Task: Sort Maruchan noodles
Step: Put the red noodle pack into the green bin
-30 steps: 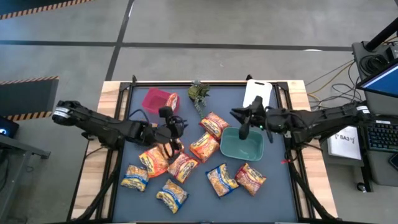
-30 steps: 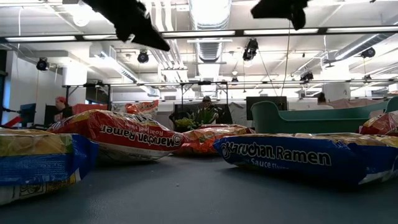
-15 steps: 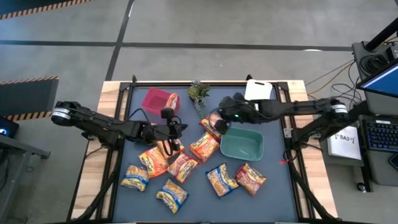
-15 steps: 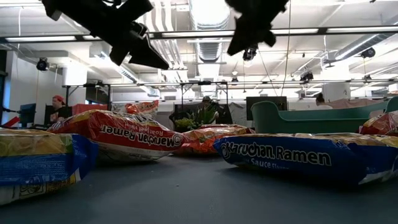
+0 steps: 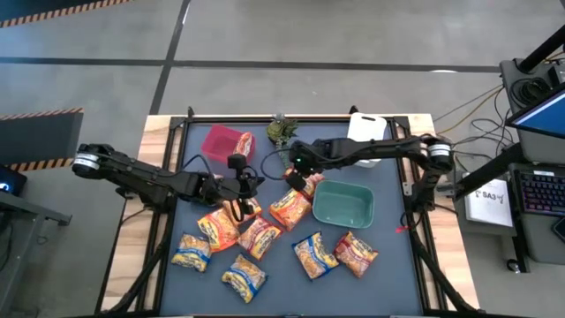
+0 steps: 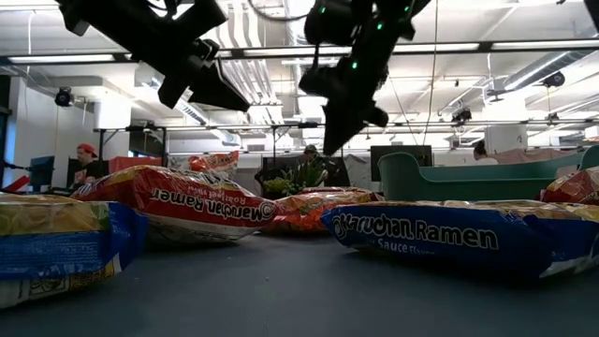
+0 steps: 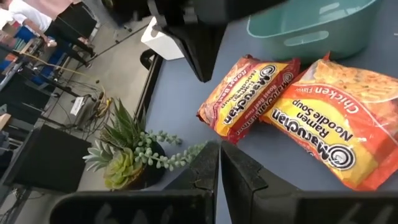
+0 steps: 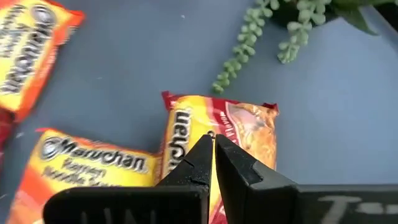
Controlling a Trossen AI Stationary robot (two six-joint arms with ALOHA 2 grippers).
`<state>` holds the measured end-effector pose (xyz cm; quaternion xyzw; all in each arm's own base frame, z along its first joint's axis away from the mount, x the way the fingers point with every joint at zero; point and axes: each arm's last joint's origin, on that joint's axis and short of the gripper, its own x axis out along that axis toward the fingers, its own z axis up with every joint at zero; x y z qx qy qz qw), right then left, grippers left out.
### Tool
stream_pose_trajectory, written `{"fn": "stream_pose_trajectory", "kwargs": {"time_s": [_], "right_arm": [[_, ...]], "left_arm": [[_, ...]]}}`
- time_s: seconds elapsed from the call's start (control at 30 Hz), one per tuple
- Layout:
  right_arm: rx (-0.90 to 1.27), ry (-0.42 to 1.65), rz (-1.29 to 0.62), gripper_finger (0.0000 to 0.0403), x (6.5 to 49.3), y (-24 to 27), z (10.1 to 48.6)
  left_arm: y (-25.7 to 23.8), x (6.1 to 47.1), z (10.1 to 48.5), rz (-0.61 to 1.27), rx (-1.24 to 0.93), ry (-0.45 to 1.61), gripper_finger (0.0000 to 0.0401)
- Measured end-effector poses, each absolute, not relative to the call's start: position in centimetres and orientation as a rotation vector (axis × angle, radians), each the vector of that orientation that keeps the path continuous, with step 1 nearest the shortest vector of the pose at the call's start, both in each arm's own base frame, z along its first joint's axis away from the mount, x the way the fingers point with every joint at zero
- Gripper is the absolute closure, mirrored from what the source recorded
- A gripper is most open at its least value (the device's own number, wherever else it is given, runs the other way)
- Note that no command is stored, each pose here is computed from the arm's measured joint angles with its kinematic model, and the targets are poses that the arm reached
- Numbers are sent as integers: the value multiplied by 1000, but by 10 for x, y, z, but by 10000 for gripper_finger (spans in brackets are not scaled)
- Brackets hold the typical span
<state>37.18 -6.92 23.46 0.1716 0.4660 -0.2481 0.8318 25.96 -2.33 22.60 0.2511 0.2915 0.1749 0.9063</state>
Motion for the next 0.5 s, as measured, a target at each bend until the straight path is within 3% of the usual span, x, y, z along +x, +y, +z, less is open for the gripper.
{"fn": "stream_pose_trajectory", "kwargs": {"time_s": [0.5], "right_arm": [[398, 1151, -603, 394, 375, -85, 197]], "left_arm": [[-23, 259, 227, 392, 528, 608, 400]]}}
